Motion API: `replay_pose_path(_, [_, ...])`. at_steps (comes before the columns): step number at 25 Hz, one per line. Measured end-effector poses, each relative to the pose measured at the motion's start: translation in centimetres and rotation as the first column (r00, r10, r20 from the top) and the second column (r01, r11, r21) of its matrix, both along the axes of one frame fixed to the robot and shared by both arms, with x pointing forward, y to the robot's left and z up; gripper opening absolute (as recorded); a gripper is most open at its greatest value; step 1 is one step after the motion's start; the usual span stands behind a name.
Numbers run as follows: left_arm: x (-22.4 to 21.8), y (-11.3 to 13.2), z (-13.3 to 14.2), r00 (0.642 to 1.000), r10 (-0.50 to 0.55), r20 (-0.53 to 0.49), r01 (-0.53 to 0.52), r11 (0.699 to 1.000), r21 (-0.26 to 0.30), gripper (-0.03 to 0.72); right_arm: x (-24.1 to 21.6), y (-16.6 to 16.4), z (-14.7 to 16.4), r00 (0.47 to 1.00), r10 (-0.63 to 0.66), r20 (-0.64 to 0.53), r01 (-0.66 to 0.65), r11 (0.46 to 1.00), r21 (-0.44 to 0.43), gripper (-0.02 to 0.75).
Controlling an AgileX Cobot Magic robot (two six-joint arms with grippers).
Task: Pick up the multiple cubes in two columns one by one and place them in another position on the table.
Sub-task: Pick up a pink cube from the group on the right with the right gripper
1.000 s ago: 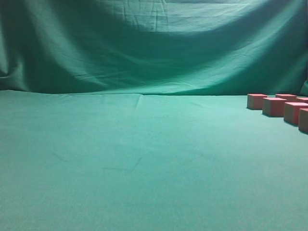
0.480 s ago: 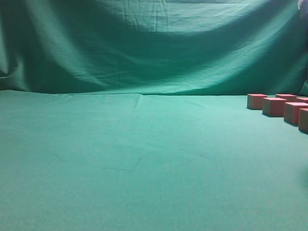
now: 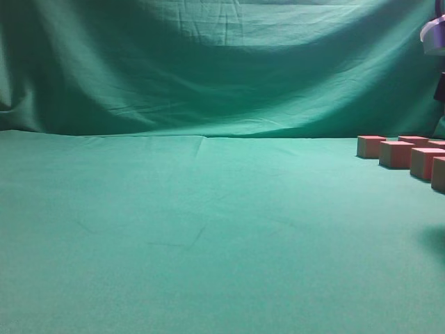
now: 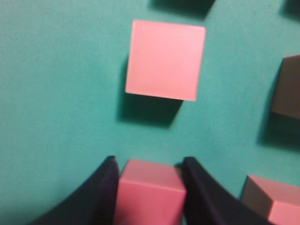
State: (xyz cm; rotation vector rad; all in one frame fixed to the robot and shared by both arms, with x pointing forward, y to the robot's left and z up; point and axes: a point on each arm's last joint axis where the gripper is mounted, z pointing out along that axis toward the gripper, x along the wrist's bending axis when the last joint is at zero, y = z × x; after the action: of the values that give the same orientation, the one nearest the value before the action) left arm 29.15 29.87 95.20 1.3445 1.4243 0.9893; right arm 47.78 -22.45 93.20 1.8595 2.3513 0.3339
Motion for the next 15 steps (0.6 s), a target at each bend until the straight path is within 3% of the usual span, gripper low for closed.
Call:
replay_pose_path(2, [0.0, 0.0, 0.0, 1.0, 0.0, 0.0, 0.0, 1.0, 0.0, 0.0, 0.0, 0.0, 0.0, 1.0, 0.0, 0.004, 0.0, 1.0, 0.001, 0.262])
replay_pose_path(8, [0.0, 0.0, 0.0, 1.0, 0.0, 0.0, 0.0, 1.0, 0.0, 0.0, 0.6, 0.3, 1.5, 0.998, 0.0, -0.067, 0.0, 1.0, -0.007, 0.269])
replay_pose_path(11, [0.0, 0.0, 0.0, 1.0, 0.0, 0.0, 0.0, 1.0, 0.0, 0.0, 1.6, 1.1, 3.9, 0.993, 0.031, -0.117, -0.028, 0.999, 0.029, 0.269])
replay_pose_path(15, [0.0, 0.0, 0.0, 1.0, 0.0, 0.0, 0.0, 1.0, 0.0, 0.0, 3.1, 3.3, 8.0, 0.981, 0.181, -0.07, -0.176, 0.981, 0.081, 0.269])
